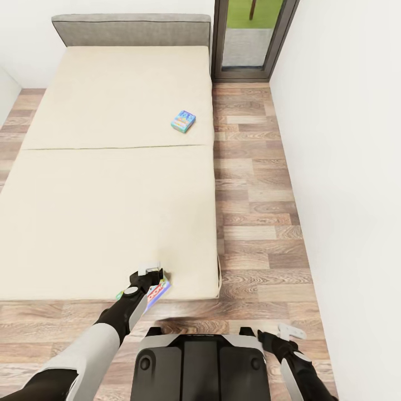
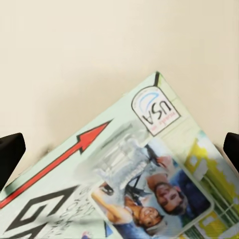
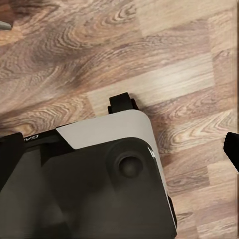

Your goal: Put all the toys in the child's room - the three board games (two on the bed and one on the table), the two jigsaw puzzles on the table, and the tennis ball on the table - inside the toy box on the table in the child's room.

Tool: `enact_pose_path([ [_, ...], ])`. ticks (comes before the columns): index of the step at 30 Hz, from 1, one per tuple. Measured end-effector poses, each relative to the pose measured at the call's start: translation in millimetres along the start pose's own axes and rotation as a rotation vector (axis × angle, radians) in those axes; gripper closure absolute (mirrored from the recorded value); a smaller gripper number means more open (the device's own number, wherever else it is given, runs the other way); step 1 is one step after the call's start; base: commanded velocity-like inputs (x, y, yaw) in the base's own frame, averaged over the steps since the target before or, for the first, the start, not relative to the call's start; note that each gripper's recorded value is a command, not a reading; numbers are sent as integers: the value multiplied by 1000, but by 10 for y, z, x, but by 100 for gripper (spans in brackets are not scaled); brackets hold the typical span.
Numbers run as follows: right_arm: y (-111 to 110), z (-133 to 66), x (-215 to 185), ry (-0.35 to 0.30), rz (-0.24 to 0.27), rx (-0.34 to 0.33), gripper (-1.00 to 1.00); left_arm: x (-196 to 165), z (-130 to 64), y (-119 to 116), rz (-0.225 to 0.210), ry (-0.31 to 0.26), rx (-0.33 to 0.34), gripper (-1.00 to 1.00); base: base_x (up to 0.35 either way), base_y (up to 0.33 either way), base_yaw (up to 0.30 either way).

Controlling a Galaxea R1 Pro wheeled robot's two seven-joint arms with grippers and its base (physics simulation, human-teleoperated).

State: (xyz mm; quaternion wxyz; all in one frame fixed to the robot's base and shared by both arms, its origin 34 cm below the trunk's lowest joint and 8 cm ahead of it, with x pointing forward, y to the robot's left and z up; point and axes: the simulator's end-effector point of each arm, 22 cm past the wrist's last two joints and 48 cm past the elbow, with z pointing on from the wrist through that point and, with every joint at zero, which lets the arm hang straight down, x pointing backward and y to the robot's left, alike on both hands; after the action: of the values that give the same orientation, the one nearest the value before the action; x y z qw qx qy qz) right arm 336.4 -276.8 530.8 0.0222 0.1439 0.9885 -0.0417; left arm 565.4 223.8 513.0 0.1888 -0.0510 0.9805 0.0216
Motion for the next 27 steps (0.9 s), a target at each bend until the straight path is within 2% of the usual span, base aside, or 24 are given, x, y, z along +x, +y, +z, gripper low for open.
enact_pose_path([
  [10, -41, 3, -10, -2, -6, 5, -100, -60, 2, 15, -9, -11, -2, -100, 0, 0, 0],
  [13, -42, 3, -10, -2, -7, 5, -100, -244, -3, 11, -14, -46, 0, -100, 0, 0, 0],
  [15, -46, 3, -11, -2, -7, 6, -100, -504, -24, 9, -21, -97, 1, -100, 0, 0, 0],
  [17, -48, 4, -11, -2, -7, 6, -100, -660, -47, 4, -25, -121, 3, -100, 0, 0, 0],
  [27, -48, 4, -11, -2, -7, 6, -100, -932, -117, 4, -23, -106, 8, -100, 0, 0, 0],
])
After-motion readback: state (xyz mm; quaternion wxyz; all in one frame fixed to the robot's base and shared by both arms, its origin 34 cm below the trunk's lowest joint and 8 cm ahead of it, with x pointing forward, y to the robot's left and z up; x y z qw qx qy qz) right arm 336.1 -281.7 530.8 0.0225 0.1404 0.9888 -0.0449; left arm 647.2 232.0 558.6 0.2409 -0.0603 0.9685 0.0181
